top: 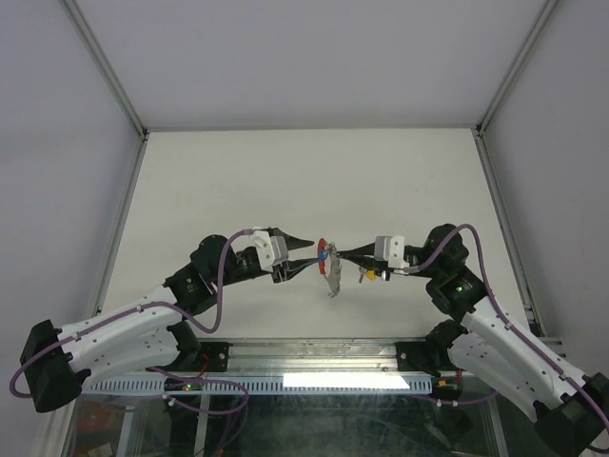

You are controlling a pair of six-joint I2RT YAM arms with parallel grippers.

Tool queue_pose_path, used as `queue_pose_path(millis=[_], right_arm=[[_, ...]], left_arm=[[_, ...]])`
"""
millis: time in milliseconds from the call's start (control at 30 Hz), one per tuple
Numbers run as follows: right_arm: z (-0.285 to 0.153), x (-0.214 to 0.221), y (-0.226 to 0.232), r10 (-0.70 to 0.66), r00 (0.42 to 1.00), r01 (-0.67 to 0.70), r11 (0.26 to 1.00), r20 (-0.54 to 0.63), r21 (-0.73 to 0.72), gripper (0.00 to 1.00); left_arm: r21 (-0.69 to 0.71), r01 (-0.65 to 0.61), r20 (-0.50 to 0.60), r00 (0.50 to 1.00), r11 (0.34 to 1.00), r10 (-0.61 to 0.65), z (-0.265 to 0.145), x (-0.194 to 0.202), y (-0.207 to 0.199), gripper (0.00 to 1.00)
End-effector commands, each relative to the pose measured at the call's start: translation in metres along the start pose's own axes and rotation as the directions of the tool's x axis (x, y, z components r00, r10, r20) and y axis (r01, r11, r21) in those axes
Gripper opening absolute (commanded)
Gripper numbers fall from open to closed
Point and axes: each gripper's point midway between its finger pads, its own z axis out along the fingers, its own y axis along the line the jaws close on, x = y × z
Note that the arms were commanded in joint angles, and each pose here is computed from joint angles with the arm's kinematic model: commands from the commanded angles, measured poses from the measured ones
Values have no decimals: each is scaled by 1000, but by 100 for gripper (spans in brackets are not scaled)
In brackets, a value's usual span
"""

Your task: Put the keys on the keyring

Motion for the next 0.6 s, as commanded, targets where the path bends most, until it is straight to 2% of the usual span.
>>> queue_pose_path(millis=[0, 567], right_arm=[[0, -33, -4, -95, 993, 97, 995, 68, -25, 0], [5, -56, -1, -86, 990, 94, 993, 114, -65, 0]], left_arm=[[22, -78, 112, 991, 997, 75, 8, -41, 0, 38], [123, -88, 113, 991, 988, 74, 24, -47, -15, 32]])
